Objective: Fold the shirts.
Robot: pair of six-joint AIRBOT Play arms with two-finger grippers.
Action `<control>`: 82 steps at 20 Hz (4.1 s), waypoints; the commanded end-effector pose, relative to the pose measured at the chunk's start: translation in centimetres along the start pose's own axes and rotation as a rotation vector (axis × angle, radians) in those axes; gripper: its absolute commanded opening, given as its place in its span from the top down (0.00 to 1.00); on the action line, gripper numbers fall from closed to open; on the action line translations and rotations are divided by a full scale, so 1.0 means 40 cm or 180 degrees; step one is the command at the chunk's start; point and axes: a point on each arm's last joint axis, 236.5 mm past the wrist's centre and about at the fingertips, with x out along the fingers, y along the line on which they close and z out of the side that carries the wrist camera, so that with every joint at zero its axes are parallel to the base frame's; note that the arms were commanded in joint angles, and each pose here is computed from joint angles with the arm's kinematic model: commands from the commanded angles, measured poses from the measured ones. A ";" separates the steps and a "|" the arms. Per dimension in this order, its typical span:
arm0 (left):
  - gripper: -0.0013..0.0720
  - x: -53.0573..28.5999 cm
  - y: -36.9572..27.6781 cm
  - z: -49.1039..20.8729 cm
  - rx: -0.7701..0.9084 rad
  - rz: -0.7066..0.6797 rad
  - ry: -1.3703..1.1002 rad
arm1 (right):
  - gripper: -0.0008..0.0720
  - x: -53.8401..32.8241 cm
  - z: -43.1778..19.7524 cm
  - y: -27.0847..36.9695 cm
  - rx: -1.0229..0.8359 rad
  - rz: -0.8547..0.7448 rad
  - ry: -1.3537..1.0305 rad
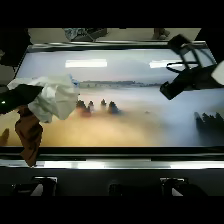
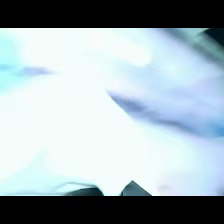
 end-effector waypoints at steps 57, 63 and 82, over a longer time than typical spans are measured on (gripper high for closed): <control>0.95 0.276 -0.057 -0.441 0.1515 0.0142 0.2004 | 0.93 0.138 -0.319 0.205 -0.0133 0.0695 0.0693; 0.95 -0.112 -0.294 0.195 0.1682 0.0463 -0.0412 | 0.93 -0.523 0.015 -0.132 -0.0514 -0.1740 -0.0996; 0.95 -0.228 -0.187 0.088 0.1586 0.0842 0.0234 | 0.93 -0.533 -0.260 -0.002 -0.0256 -0.1074 0.0194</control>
